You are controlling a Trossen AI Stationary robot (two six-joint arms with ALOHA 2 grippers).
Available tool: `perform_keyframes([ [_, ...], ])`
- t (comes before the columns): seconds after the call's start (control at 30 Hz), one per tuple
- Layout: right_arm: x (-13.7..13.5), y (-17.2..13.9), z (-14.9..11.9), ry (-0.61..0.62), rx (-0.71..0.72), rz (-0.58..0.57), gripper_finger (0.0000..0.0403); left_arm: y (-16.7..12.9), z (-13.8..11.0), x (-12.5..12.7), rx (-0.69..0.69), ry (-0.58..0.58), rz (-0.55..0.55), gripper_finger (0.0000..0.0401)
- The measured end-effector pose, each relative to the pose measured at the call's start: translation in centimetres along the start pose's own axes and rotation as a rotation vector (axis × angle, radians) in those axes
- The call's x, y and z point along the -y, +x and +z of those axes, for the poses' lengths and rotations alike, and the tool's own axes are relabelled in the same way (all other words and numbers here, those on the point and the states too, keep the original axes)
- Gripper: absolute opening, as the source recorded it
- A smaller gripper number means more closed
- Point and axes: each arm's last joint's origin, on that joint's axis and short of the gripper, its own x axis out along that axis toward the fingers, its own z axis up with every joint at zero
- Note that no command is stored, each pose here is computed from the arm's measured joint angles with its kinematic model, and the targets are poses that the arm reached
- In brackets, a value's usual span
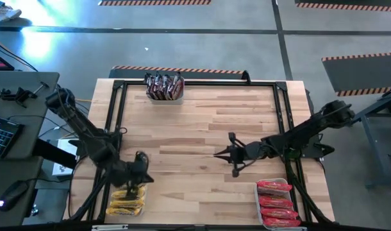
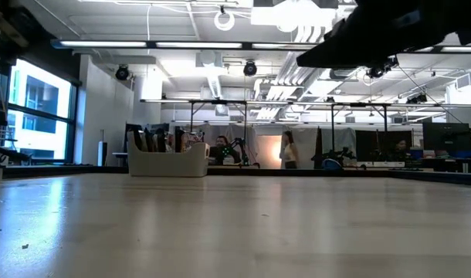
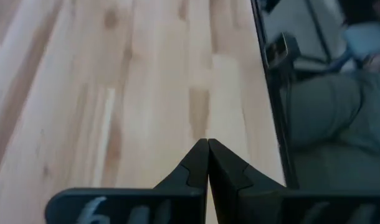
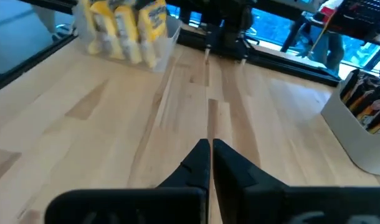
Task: Sort Maruchan noodles
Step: Return to Home position
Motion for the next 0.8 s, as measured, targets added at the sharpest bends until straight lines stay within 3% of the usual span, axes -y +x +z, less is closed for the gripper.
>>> perform_keyframes([
  [0.23, 0.1, -0.5, 0.5, -0.004, 0.032, 0.163, 0.0000, 0.6, 0.2, -5.1, 0.204, 0.005, -0.103, 0.0000],
  [0.4, 1.7, -0.9, 0.7, 0.035, 0.038, 0.239, 0.0000, 0.3, 0.9, -8.0, 0.332, 0.090, -0.111, 0.0000],
  [0.63, 2.3, -0.9, 0.1, 0.036, 0.022, 0.232, 0.0000, 0.8, 0.4, -12.0, 0.458, 0.113, -0.111, 0.0000],
  [0.8, 2.9, -2.2, -3.2, 0.088, 0.099, 0.181, 0.0000, 1.0, -0.3, -14.0, 0.510, 0.093, -0.099, 0.0000],
])
